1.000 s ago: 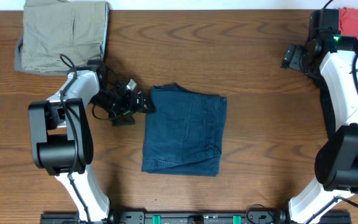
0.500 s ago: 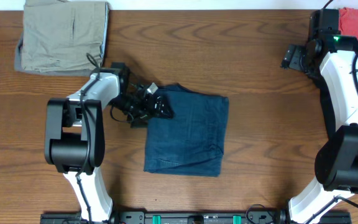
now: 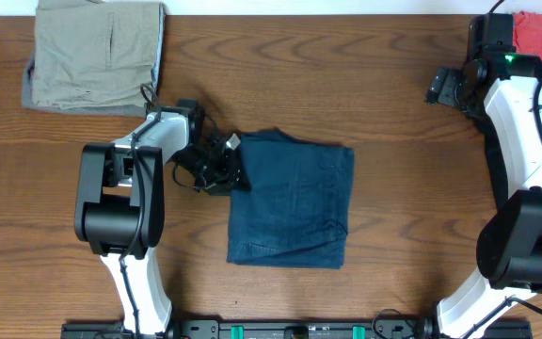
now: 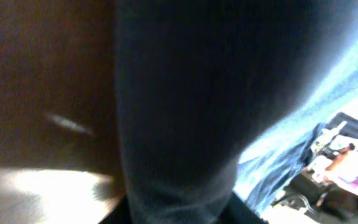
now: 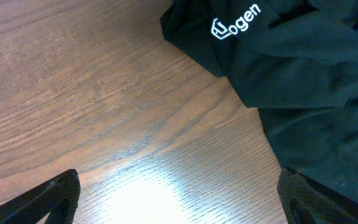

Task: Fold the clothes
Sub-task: 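Grasp the folded navy trousers' left side with the left gripper, then carry the folded trousers up-left onto the khaki trousers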

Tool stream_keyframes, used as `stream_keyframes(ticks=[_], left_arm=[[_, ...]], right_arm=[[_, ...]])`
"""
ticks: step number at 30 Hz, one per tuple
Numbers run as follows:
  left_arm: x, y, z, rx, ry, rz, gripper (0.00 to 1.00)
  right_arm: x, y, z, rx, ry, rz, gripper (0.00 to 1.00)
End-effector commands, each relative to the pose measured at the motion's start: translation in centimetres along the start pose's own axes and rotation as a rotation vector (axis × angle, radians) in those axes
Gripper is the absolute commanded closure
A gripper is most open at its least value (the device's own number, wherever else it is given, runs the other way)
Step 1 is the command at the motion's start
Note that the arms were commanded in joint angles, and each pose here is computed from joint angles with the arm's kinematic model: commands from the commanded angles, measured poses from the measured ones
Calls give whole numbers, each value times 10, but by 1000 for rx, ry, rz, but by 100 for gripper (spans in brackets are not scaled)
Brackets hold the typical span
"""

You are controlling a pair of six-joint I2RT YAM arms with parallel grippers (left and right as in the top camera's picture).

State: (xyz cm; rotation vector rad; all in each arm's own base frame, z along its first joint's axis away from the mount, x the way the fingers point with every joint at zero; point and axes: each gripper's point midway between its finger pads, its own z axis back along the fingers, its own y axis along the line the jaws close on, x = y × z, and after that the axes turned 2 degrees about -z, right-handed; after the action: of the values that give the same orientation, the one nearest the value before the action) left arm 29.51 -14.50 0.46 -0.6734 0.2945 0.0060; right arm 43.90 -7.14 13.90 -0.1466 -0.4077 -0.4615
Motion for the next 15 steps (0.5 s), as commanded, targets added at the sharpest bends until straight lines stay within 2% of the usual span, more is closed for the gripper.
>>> stream_keyframes(ticks=[1,5,8,11,12,15], left_arm=[[6,24,9,180,8,44,79],[13,25,37,308,1,45,79],[26,16,64,372,-42,22,85],[45,0,90,398,-117,-17,86],[51,-7,99,399,-145,-31,94],[68,-26,121,394,-225,-73,94]], right_arm=[[1,-1,-1,-9,-3,-14,1],[1,-1,-1,-10,-3,-14,1],[1,-1,-1,-10,-3,-14,1],[1,-1,-1,-10,-3,-14,1],[1,-1,-1,-10,-3,-14,1],[1,-1,-1,-9,-3,-13,1]])
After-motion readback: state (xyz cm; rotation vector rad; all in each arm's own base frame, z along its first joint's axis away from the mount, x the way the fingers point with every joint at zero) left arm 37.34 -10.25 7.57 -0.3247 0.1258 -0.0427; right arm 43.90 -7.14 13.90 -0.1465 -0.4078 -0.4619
